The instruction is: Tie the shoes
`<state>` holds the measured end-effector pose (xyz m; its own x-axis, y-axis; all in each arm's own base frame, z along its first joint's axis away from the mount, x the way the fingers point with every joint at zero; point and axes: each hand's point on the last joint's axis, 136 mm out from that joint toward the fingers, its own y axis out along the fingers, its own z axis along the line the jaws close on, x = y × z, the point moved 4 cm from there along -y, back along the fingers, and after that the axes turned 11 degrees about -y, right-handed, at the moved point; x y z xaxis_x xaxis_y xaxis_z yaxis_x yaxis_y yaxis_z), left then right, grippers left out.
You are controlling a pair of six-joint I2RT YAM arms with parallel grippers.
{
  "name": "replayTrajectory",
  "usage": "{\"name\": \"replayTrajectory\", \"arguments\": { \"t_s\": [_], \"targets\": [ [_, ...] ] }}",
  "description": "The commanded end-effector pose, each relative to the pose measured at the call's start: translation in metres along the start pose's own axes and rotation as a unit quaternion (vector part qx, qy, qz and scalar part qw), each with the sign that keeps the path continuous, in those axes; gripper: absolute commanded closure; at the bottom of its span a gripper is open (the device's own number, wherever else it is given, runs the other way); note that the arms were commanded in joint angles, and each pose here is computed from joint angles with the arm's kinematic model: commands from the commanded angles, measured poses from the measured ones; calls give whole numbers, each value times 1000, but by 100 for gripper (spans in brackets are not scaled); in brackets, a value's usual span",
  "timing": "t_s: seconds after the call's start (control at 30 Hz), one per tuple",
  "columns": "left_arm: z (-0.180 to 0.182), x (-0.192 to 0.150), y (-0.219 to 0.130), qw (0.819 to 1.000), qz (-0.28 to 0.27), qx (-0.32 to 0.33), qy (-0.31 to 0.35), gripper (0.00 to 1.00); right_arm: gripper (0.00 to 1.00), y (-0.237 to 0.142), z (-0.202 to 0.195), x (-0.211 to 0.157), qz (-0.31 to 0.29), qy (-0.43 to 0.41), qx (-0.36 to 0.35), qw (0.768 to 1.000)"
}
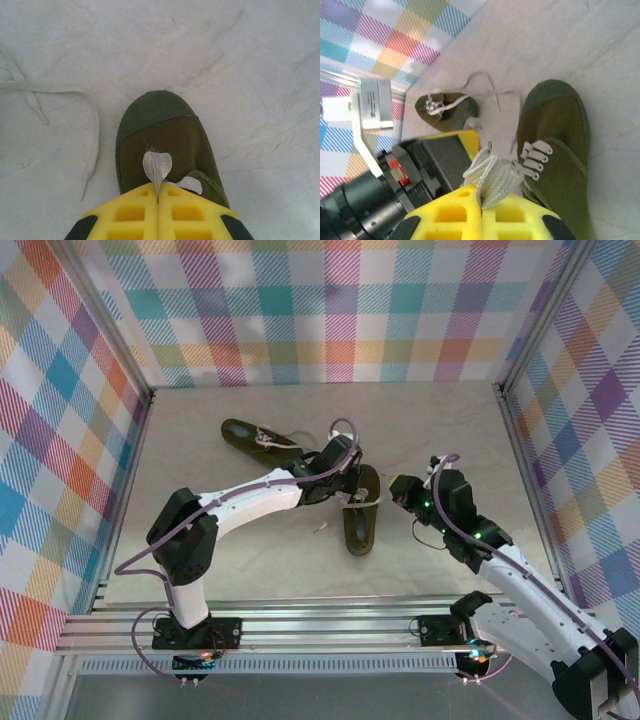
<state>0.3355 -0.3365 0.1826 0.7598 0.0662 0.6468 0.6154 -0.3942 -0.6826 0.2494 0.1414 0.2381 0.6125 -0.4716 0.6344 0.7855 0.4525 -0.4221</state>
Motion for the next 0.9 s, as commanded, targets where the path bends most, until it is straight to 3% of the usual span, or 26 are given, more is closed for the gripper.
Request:
{"name": "replayTrajectory", "arguments": {
  "t_s": [0.0,0.23,0.87],
  "targets": [
    [-19,32,-24,994,-60,-80,-45,100,100,6,-6,23,-26,19,-37,999],
    [-7,36,-29,993,-67,-84,-56,100,100,15,-27,44,-21,-27,-125,992],
    [0,35,-39,992,-67,-86,-61,100,100,-56,-84,36,12,-102,-317,943]
  ]
}}
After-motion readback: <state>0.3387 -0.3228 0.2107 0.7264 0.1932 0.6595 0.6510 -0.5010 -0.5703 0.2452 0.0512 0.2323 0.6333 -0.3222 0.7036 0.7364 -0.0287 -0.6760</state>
